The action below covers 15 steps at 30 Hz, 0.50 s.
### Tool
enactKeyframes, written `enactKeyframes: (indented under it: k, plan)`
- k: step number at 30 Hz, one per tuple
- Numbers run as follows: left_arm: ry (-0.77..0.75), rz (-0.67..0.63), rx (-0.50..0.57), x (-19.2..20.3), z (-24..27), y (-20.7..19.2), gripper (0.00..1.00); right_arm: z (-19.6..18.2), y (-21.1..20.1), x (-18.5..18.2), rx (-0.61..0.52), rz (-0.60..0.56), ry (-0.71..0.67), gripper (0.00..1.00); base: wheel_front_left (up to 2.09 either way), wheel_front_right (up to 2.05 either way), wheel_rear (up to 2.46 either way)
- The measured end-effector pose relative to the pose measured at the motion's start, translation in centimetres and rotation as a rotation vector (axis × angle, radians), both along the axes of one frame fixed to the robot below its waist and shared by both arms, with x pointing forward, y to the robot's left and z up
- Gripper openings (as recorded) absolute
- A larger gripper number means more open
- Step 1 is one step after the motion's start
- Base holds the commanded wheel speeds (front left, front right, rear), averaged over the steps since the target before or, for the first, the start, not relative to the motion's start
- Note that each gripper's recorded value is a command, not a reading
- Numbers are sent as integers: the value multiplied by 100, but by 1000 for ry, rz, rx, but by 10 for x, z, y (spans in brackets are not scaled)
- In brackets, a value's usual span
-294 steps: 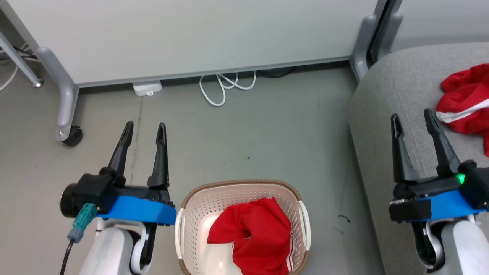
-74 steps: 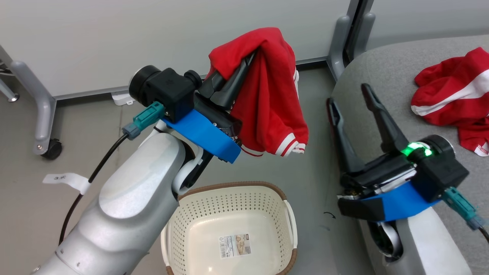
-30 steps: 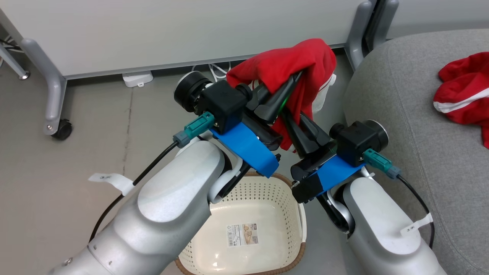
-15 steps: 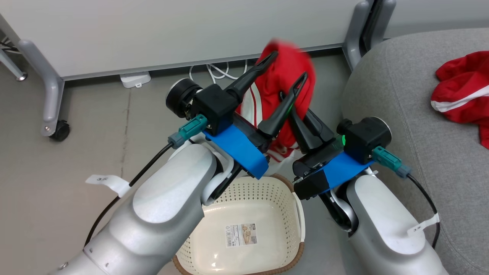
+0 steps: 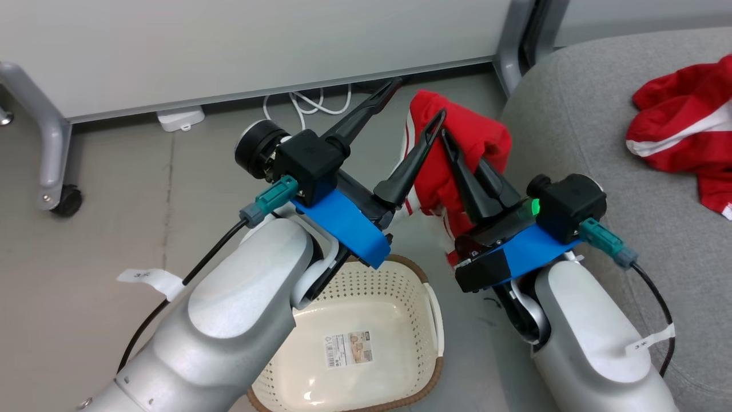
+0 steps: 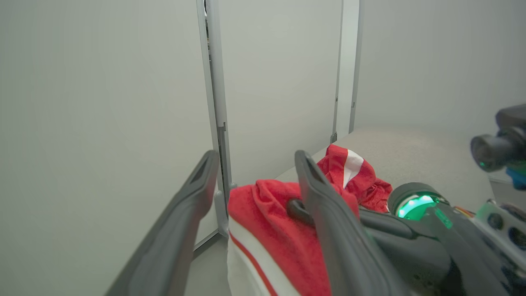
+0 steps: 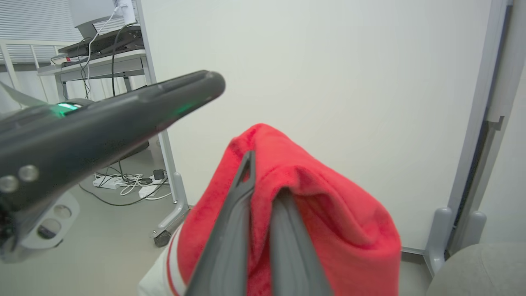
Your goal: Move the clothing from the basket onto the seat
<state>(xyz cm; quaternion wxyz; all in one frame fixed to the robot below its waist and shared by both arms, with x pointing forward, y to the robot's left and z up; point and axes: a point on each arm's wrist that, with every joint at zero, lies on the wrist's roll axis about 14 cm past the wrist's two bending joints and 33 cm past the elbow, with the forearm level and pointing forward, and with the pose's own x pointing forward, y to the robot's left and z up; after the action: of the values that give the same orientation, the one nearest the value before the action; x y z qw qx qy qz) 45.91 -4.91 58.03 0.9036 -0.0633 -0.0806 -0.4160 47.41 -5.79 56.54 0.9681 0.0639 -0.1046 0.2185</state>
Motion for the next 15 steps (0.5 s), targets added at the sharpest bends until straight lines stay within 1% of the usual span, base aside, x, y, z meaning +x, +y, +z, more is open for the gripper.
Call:
enactKeyframes:
  k: [6, 15]
  plan:
    - [4, -47, -1, -1, -5, -16, 100, -2, -29, 3, -1, -80, 5, 0, 0, 0, 0]
    - [41, -141, 8, -8, -24, -47, 100, -14, -86, -1, -12, -238, 32, 0, 0, 0, 0]
